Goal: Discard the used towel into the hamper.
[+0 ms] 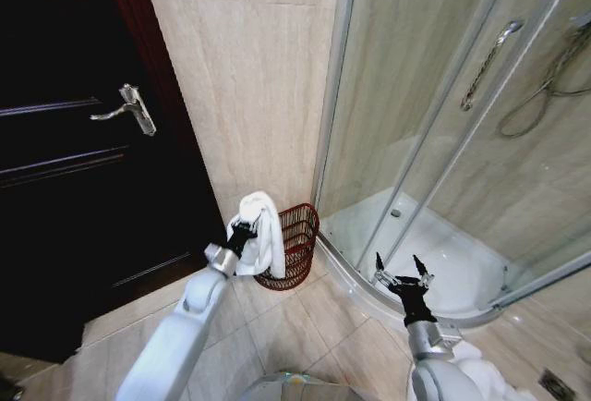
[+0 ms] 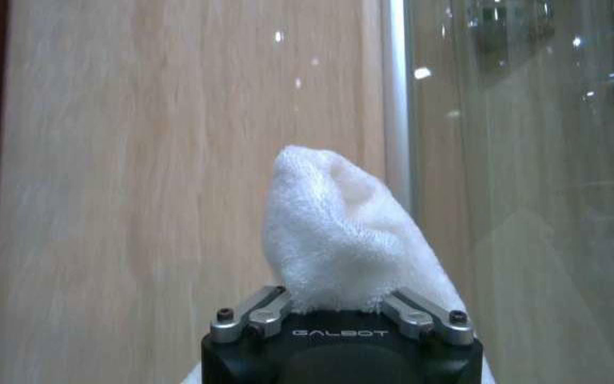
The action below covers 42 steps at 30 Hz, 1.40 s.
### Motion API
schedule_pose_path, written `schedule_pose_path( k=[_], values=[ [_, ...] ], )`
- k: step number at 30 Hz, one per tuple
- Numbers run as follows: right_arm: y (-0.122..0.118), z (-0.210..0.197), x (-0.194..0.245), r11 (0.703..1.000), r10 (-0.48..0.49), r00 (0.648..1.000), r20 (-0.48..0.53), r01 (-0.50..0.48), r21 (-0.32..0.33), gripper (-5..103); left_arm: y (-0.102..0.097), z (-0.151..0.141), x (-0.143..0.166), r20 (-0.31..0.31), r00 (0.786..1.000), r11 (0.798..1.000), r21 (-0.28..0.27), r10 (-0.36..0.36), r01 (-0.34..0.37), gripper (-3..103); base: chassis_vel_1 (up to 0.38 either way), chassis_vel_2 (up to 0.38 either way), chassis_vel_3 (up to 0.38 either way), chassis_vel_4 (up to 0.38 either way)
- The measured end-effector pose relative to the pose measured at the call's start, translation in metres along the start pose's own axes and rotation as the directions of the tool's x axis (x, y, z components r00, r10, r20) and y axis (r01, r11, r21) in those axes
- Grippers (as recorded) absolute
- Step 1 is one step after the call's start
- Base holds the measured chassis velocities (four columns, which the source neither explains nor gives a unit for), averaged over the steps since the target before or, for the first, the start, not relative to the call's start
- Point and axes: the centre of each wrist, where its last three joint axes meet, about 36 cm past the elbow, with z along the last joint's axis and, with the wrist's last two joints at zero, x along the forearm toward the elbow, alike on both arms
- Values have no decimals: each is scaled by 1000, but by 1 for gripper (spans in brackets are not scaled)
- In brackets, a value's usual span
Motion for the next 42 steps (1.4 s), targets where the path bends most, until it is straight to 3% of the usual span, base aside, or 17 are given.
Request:
schedule_pose_path(
  k=[4,7,9,12,19,22,24,25,27,28,31,34,39,42],
  values=[
    [-2,0,3,1000,6,1000,1,-6,2,100,7,-11,-32,20,999,999,-15,38,-37,10,0,0,0,0],
    [-3,1,6,1000,8,1000,-2,-8,-5,100,-5,-10,-57,6,994,994,-14,111,-111,10,0,0,0,0],
    [-4,1,6,1000,8,1000,-2,-8,-8,100,-8,-8,-61,3,993,992,-16,121,-121,10,0,0,0,0],
    [-6,-4,9,999,10,1000,3,-10,-31,100,-23,5,-94,11,988,988,-40,152,-151,10,0,0,0,0],
    [-13,-10,11,999,24,1000,14,-24,-40,100,-22,36,-138,-3,985,978,-112,175,-174,10,0,0,0,0],
    [-15,-11,11,999,27,1000,15,-27,-42,100,-18,51,-147,-31,984,973,-146,175,-177,10,0,0,0,0],
    [-16,-11,12,998,32,999,18,-31,-47,100,-11,66,-148,-98,985,966,-207,139,-157,10,0,0,0,0],
    [-16,-11,12,998,32,999,18,-31,-47,100,-11,66,-148,-98,985,966,-207,139,-157,10,0,0,0,0],
    [-18,-9,11,998,38,999,28,-37,-58,100,2,96,-146,-204,978,943,-315,39,-103,10,0,0,0,0],
    [-18,-8,11,997,39,999,30,-37,-60,100,5,101,-145,-227,974,935,-339,28,-106,10,0,0,0,0],
    [-18,-7,10,997,40,999,31,-38,-63,100,5,104,-143,-250,968,927,-357,23,-115,7,0,0,0,0],
    [-19,-6,8,997,40,999,34,-38,-64,100,1,109,-139,-276,961,914,-384,20,-130,20,0,0,0,0],
    [-19,-6,7,997,40,999,34,-38,-67,100,-2,111,-132,-317,948,893,-416,33,-170,31,0,0,0,0],
    [-21,-5,7,997,41,999,32,-39,-67,100,-2,107,-125,-389,918,853,-450,79,-264,47,0,0,0,0]
  ],
)
